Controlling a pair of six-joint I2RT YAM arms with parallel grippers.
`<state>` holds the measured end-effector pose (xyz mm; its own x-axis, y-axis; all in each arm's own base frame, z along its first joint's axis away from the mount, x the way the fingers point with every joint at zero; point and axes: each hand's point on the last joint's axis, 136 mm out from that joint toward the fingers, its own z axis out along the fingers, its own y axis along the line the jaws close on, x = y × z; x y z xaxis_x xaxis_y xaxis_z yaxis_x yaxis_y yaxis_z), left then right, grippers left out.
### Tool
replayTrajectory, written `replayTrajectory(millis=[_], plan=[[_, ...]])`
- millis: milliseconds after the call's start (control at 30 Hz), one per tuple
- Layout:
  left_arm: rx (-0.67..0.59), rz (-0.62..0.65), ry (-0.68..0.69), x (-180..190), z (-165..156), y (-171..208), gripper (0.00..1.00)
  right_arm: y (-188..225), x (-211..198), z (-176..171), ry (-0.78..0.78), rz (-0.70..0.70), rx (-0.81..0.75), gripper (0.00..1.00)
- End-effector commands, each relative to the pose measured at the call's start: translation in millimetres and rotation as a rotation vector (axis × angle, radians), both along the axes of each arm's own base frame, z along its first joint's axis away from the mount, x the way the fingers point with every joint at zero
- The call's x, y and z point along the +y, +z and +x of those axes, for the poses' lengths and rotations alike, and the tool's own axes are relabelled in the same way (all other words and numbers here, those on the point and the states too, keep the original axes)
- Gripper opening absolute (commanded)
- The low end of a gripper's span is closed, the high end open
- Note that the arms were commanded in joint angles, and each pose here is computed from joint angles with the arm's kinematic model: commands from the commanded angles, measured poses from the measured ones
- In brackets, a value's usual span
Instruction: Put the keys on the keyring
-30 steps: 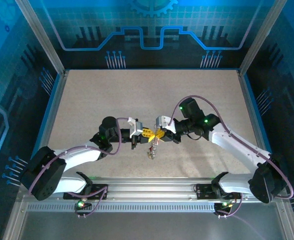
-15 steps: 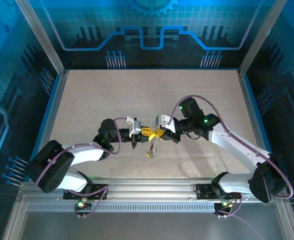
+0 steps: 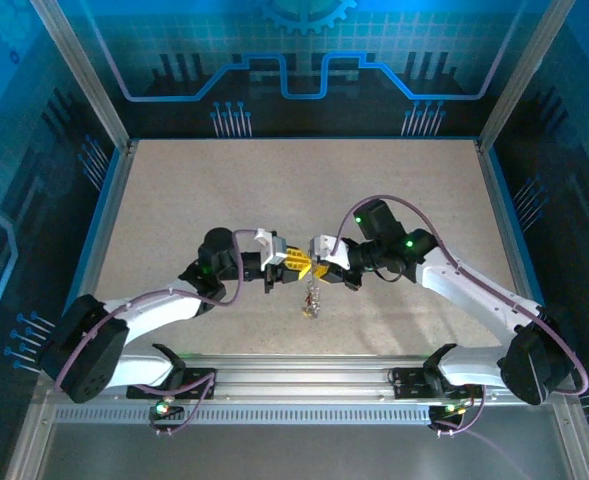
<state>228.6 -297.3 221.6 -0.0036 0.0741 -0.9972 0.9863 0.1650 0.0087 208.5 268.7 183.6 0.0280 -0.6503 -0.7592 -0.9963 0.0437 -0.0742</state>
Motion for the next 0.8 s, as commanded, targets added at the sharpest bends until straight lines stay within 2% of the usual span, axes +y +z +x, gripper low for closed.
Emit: replayTrajectory(millis=[0,100,200,333,767], plan=[[0.019,0.112,-0.030,-0.4,-5.6,-15.1,0.11,10.9,5.7,-0.6,0.026,0.004,-0.031,0.00],[0.023,0.143,-0.036,-1.8,-6.8,-20.3,0.12,13.8,7.0,-1.5,0.030,0.020,-0.034,0.00],[0.024,0.151,-0.033,-2.5,-7.1,-21.8,0.20,12.2,6.1,-2.2,0.032,0.010,-0.032,0.00],[0.032,0.144,-0.055,-3.9,-11.4,-20.0,0.25,9.5,5.6,-1.8,0.031,-0.003,-0.033,0.00],[0.023,0.171,-0.094,-7.6,-19.8,-20.2,0.28,1.0,3.9,1.5,0.019,-0.040,-0.045,0.00]])
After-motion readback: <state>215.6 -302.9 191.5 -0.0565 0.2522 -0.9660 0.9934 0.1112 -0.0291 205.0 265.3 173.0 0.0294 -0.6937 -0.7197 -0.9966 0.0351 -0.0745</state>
